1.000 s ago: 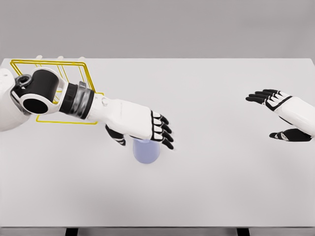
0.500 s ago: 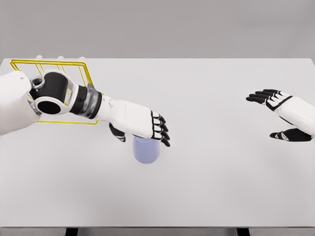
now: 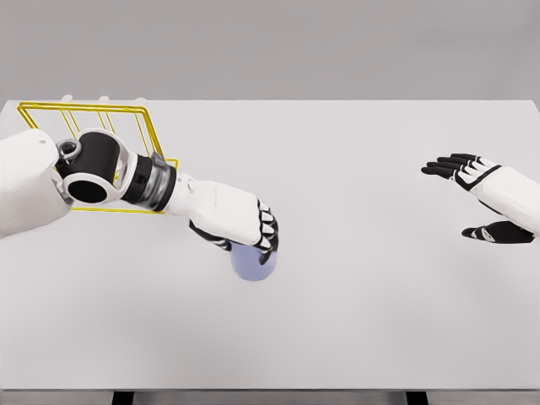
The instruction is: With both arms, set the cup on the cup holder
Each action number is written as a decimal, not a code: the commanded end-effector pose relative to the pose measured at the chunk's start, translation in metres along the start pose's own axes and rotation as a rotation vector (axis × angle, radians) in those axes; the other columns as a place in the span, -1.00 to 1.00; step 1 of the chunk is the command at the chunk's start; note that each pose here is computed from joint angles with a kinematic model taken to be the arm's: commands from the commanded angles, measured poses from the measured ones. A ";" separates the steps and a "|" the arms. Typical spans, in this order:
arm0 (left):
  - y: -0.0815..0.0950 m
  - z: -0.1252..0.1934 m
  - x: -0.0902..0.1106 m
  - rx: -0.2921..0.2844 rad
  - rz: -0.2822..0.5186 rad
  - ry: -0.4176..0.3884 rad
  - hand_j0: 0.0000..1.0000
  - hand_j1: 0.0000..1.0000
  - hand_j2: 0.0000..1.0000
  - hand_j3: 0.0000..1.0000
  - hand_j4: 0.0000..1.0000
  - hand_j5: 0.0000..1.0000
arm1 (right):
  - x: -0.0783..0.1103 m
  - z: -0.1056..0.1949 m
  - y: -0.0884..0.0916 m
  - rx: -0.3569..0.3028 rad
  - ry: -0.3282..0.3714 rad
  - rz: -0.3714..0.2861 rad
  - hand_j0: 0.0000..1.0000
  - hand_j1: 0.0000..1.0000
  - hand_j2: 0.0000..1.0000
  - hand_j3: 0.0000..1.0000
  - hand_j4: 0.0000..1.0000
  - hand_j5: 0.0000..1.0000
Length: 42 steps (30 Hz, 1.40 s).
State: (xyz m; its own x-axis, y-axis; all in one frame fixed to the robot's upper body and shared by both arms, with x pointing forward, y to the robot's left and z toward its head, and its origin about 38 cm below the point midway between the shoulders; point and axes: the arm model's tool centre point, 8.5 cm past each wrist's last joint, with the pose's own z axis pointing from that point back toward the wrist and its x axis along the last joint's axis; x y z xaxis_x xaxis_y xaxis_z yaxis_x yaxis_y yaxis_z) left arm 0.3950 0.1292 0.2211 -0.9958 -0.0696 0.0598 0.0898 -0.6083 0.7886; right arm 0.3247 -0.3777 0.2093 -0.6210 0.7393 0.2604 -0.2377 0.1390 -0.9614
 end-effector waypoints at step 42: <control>0.061 0.153 -0.006 0.316 0.027 0.190 -0.06 -0.06 -0.06 -0.06 -0.06 -0.06 | -0.001 0.002 0.000 0.002 0.002 -0.004 1.00 1.00 1.00 1.00 1.00 1.00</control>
State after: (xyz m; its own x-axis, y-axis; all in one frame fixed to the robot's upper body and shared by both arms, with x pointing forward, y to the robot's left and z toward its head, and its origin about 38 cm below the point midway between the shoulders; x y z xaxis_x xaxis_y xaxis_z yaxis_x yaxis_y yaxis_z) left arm 0.4032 0.2038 0.3534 -0.9746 -0.2238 -0.0066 0.0751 -0.3546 0.9320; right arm 0.3238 -0.3791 0.2092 -0.6189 0.7418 0.2582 -0.2407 0.1337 -0.9613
